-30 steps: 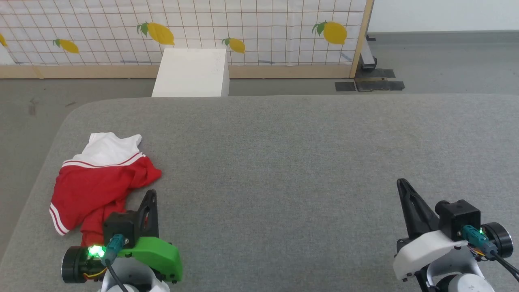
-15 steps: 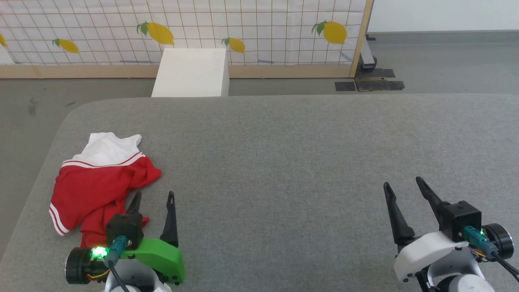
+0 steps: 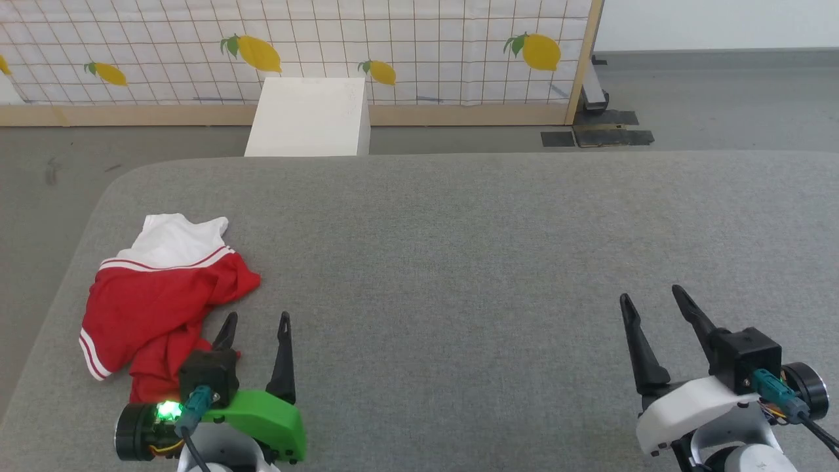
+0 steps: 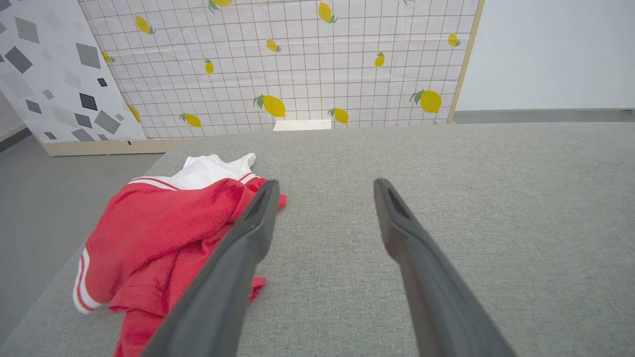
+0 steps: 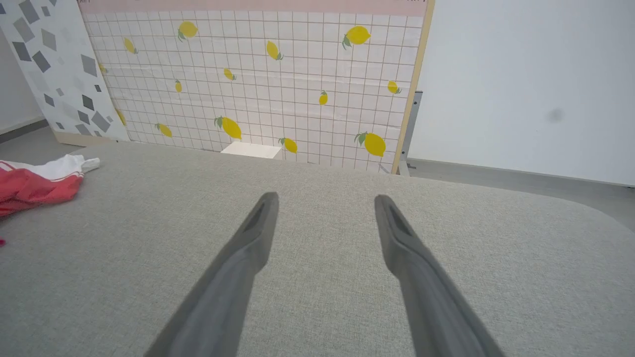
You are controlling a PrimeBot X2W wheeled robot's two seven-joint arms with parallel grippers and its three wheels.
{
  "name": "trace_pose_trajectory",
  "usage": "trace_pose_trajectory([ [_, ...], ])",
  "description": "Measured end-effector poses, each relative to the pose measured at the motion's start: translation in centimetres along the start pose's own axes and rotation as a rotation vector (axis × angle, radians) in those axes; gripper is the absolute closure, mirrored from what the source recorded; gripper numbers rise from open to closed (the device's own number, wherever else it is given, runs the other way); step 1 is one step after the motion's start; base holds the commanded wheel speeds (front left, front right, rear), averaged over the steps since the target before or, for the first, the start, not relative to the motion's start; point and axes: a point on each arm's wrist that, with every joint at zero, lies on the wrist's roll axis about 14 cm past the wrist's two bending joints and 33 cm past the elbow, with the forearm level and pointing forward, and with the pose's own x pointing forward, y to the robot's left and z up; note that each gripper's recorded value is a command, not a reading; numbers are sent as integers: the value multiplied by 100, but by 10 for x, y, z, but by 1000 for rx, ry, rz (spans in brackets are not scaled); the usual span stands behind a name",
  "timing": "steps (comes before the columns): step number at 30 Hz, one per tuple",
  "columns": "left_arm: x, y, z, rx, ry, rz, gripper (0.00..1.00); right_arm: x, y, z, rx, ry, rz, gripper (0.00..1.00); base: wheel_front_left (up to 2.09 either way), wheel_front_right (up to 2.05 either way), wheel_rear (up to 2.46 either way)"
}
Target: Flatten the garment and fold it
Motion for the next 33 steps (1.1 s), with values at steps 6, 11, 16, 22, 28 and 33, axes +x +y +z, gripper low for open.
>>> trace_pose_trajectory([
  [6,0,0,2,-19,-13,5,0,0,0,2,24,-14,0,0,0,0,0],
  [11,0,0,3,-51,-23,6,0,0,0,3,44,-24,-1,0,0,0,0],
  [16,0,0,4,-61,-31,8,0,0,-1,2,61,-29,-3,0,0,0,0],
  [22,-1,0,3,-78,-37,12,0,0,-1,0,78,-32,-5,0,0,0,0],
  [28,-2,-4,-2,-76,-27,2,0,-1,0,-5,80,-23,-5,0,0,0,0],
  [33,-2,-6,-7,-76,-16,-5,0,-1,0,-9,81,-16,-4,0,0,0,0],
])
